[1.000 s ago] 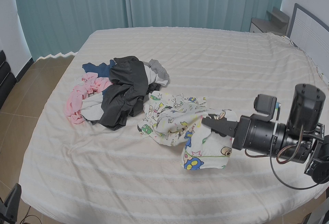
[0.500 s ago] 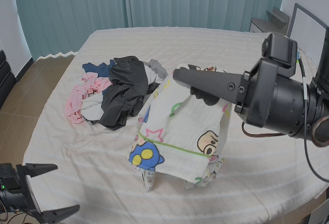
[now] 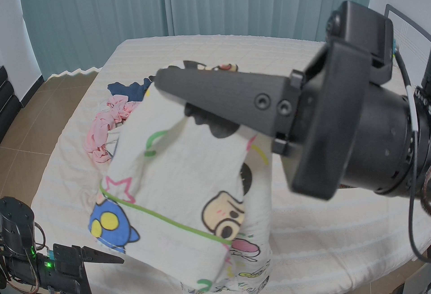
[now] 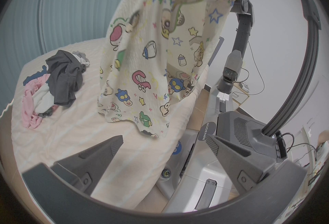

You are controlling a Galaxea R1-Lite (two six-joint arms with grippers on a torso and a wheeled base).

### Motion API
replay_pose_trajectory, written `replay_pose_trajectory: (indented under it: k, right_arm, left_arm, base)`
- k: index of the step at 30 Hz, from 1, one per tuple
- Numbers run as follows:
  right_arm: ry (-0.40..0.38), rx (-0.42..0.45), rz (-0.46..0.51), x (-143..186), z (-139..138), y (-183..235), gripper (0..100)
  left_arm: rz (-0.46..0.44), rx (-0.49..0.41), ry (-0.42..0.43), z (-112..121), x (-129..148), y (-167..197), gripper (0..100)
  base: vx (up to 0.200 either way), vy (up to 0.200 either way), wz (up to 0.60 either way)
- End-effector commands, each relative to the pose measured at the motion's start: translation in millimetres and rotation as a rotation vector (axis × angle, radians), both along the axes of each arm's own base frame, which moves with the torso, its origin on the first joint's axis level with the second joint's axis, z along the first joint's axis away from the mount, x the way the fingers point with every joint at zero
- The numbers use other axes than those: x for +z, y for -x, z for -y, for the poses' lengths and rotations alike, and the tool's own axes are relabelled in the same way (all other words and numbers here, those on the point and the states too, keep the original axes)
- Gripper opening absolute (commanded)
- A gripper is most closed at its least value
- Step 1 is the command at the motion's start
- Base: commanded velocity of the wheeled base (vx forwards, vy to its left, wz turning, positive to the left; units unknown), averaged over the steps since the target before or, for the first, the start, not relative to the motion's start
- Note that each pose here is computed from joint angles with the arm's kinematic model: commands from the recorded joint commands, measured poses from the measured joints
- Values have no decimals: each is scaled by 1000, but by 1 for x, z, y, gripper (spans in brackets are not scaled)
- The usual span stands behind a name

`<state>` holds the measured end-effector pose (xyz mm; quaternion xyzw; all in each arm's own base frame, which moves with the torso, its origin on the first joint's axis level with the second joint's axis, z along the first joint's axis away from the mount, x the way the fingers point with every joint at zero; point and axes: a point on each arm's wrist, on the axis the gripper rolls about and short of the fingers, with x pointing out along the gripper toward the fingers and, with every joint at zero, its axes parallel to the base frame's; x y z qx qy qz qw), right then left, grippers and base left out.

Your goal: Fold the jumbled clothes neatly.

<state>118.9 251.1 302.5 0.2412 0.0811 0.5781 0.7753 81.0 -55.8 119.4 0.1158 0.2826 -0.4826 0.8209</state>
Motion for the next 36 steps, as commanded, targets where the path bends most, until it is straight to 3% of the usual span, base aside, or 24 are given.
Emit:
replay_pose_trajectory:
  k: [1, 11, 16, 23, 31, 36]
  right_arm:
    - [18, 0, -11, -7, -20, -2, 0]
    - [-57, -10, 11, 0, -37, 3, 0]
    - [-67, 10, 12, 1, -36, 13, 0]
    - [-69, 8, 10, 2, -32, 13, 0]
    - [-73, 9, 12, 3, -30, 14, 0]
    - [-73, 4, 13, 5, -25, 15, 0]
  left_arm:
    - [-54, -16, -28, 7, -7, -10, 100]
    - [0, 9, -26, 16, -9, -27, 100]
    - [128, 171, -94, 20, -7, -43, 100]
    - [205, 308, -185, 15, -5, -44, 100]
    - [200, 303, -185, 16, -6, -47, 100]
    - [142, 238, -154, 15, -12, -46, 100]
  base:
    - [0, 0, 0]
    - [0, 0, 0]
    - [0, 0, 0]
    - [0, 0, 0]
    - [0, 0, 0]
    - [0, 0, 0]
